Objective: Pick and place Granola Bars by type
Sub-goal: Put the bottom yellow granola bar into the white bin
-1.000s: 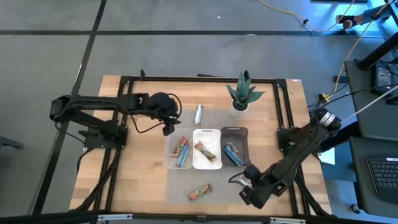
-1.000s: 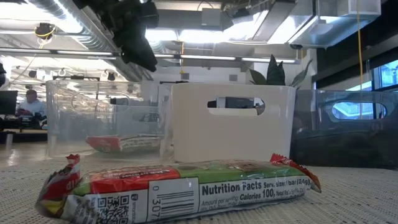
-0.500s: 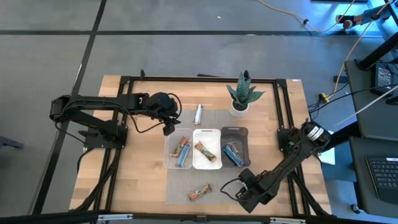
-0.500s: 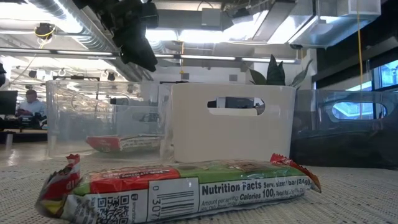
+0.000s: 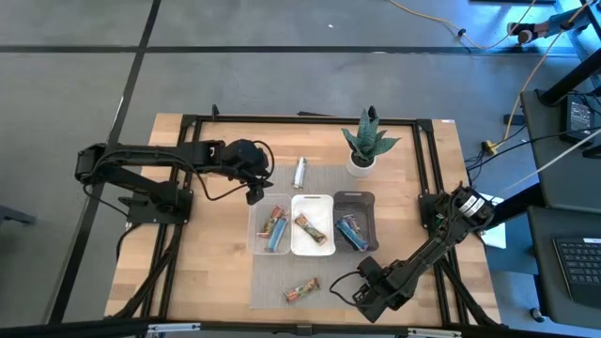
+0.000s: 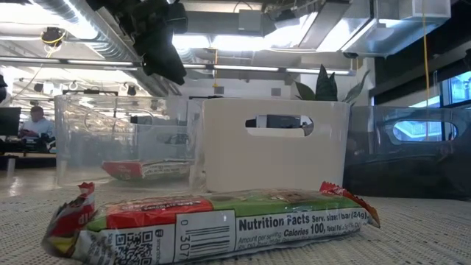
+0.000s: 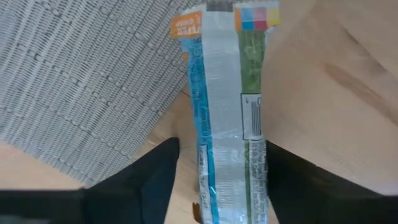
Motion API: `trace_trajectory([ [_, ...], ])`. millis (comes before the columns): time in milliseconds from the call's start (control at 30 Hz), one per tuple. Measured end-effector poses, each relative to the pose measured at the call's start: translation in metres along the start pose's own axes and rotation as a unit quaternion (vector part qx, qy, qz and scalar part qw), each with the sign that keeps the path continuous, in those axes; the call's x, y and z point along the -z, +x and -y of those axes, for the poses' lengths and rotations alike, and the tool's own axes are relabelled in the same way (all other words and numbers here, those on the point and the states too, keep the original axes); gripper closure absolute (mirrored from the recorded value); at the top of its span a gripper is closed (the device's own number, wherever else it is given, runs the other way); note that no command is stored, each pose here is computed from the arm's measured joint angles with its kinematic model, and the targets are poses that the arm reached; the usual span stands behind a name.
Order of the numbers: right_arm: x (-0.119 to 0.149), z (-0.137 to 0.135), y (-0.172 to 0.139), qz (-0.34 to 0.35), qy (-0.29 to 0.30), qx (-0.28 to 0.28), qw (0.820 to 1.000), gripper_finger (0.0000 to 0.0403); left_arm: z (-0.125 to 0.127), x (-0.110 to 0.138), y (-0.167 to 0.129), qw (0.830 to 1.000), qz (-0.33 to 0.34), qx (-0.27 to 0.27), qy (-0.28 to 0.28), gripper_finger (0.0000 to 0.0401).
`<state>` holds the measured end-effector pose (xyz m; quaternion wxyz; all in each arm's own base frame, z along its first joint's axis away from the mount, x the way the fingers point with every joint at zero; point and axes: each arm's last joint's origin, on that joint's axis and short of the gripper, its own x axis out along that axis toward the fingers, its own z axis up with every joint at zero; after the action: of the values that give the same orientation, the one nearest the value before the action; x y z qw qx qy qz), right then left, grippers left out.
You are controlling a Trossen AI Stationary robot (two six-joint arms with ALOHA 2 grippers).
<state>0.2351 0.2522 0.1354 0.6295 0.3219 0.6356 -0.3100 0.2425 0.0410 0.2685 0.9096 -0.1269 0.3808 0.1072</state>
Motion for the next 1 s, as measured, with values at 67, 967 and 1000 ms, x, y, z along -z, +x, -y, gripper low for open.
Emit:
trace_trajectory([
  [67, 0.0, 0.0, 0.0, 0.0, 0.0, -0.002, 1.0, 0.0199, 0.0, 0.0, 0.0, 1.0, 0.0, 0.0, 0.0, 0.0247],
  [967, 0.01, -0.041, -0.056, -0.028, -0.091, -0.095, 0.991, 0.0273, 0.0, 0.001, 0.0, 1.0, -0.003, 0.0, -0.001, 0.0247],
  [1000, 0.009, -0.045, -0.063, -0.027, -0.091, -0.102, 0.99, 0.0273, 0.0, 0.001, 0.0, 1.0, -0.003, 0.0, -0.001, 0.0247],
])
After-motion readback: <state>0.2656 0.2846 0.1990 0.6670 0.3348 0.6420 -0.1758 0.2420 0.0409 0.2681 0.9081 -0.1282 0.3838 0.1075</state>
